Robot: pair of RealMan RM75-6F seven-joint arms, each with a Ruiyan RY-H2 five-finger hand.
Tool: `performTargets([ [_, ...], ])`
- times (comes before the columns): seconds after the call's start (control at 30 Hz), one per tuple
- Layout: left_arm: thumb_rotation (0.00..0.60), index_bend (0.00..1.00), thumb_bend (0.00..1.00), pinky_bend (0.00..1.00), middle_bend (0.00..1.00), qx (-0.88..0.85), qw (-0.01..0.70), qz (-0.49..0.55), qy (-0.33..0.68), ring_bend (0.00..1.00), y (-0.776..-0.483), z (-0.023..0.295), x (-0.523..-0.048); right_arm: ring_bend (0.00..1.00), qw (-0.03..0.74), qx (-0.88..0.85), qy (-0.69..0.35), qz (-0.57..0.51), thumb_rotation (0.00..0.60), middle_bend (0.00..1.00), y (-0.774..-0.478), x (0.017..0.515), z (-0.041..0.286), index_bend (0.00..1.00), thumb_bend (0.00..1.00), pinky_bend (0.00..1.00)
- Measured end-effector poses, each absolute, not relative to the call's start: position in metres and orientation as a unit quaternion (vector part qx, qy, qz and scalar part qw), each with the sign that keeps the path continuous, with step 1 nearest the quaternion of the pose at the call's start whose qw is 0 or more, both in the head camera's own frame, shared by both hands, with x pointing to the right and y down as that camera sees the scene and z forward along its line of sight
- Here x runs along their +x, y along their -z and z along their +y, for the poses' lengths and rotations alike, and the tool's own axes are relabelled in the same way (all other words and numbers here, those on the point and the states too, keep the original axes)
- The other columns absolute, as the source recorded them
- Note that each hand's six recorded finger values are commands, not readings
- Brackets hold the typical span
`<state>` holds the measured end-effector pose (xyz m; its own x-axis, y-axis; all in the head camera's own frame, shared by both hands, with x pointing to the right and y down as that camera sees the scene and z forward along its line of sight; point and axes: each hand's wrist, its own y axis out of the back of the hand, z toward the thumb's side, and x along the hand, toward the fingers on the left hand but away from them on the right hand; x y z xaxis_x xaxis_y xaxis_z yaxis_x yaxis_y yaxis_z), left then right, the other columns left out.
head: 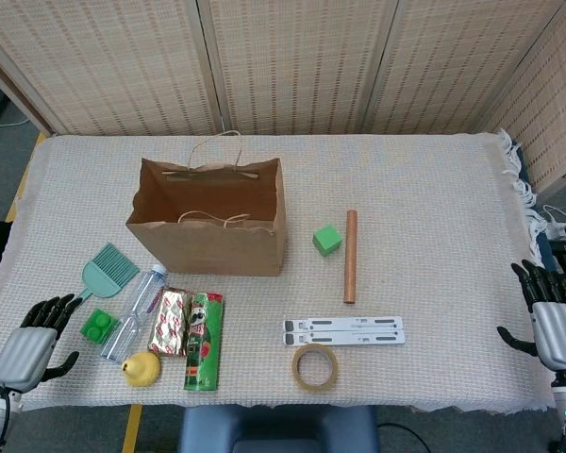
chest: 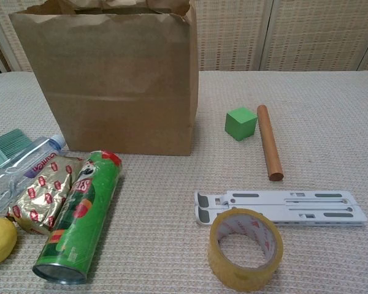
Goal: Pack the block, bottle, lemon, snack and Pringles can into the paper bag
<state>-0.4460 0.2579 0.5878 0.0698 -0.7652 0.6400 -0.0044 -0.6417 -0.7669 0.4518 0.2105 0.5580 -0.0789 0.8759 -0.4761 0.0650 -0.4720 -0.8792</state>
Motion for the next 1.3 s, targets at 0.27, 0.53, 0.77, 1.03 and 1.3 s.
performTargets([
  [0.27, 0.6, 0.0, 0.33, 0.07, 0.0, -0.663, 0.308, 0.273, 0.626, 0.0, -0.59, 0.26, -0.448, 0.0, 0.369, -0.609, -0.561, -0.423, 0.6, 0.0, -0.545, 0.439, 0.204, 0.0, 0.09, 0.03],
  [0.53, 0.6, 0.0, 0.33, 0.07, 0.0, -0.666, 0.314, 0.186, 0.651, 0.0, -0.608, 0.263, -0.448, 0.0, 0.366, -0.617, -0.552, -0.426, 0.6, 0.0, -0.547, 0.44, 0.208, 0.0, 0.09, 0.03],
  [0.77, 0.6, 0.0, 0.33, 0.07, 0.0, -0.662, 0.338, 0.115, 0.659, 0.0, -0.624, 0.242, -0.442, 0.0, 0.361, -0.621, -0.553, -0.422, 0.6, 0.0, -0.549, 0.439, 0.208, 0.0, 0.09, 0.03],
  [1.03, 0.6, 0.0, 0.33, 0.07, 0.0, -0.648, 0.346, 0.088, 0.673, 0.0, -0.63, 0.217, -0.448, 0.0, 0.357, -0.622, -0.554, -0.424, 0.6, 0.0, -0.548, 0.44, 0.209, 0.0, 0.09, 0.03],
  [1.3, 0.6, 0.0, 0.33, 0.07, 0.0, -0.664, 0.316, 0.085, 0.672, 0.0, -0.646, 0.225, -0.435, 0.0, 0.351, -0.625, -0.556, -0.422, 0.6, 0.0, -0.55, 0.44, 0.208, 0.0, 0.09, 0.03],
])
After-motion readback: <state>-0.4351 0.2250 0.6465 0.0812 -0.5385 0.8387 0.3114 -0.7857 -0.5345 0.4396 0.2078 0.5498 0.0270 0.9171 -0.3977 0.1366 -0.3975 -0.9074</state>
